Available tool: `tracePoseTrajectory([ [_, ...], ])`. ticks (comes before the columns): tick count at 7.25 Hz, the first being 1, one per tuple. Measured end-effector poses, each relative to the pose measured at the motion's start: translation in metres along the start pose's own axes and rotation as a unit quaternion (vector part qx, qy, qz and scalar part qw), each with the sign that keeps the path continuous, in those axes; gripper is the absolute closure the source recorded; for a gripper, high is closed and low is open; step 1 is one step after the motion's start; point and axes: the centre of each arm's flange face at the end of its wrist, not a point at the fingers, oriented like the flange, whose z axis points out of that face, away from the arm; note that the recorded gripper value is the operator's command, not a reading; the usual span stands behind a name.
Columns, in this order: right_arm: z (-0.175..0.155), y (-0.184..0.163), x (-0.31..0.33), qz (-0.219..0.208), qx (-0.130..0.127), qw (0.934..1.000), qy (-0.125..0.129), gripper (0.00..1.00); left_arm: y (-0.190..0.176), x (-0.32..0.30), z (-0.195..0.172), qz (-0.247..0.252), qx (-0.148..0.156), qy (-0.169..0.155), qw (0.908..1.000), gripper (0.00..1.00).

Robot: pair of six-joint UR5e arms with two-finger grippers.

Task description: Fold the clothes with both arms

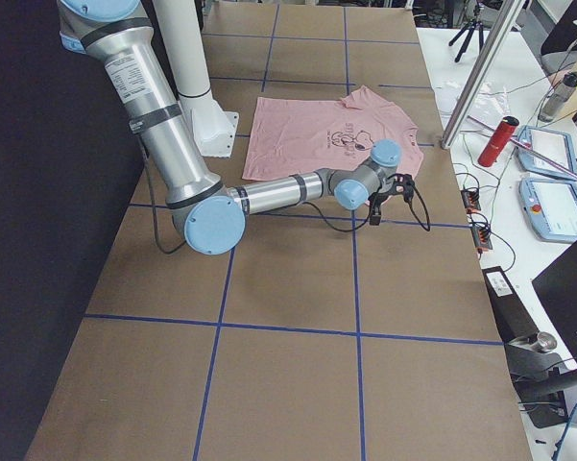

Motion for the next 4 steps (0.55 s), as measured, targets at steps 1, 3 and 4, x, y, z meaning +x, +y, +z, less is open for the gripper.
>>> tracePoseTrajectory([
  [1, 0.016, 0.004, -0.031, 0.039, 0.024, 0.9989, 0.007, 0.3, 0.0, 0.0, 0.0, 0.0, 0.0, 0.001, 1.0, 0.0],
  [3, 0.038, 0.009, -0.054, 0.072, 0.058, 0.9954, 0.026, 0.36, 0.0, 0.001, -0.001, 0.001, 0.001, 0.003, 1.0, 0.0],
  [4, 0.043, 0.009, -0.053, 0.077, 0.063, 0.9945, 0.033, 0.37, 0.0, 0.002, -0.001, 0.001, 0.001, 0.005, 1.0, 0.0],
])
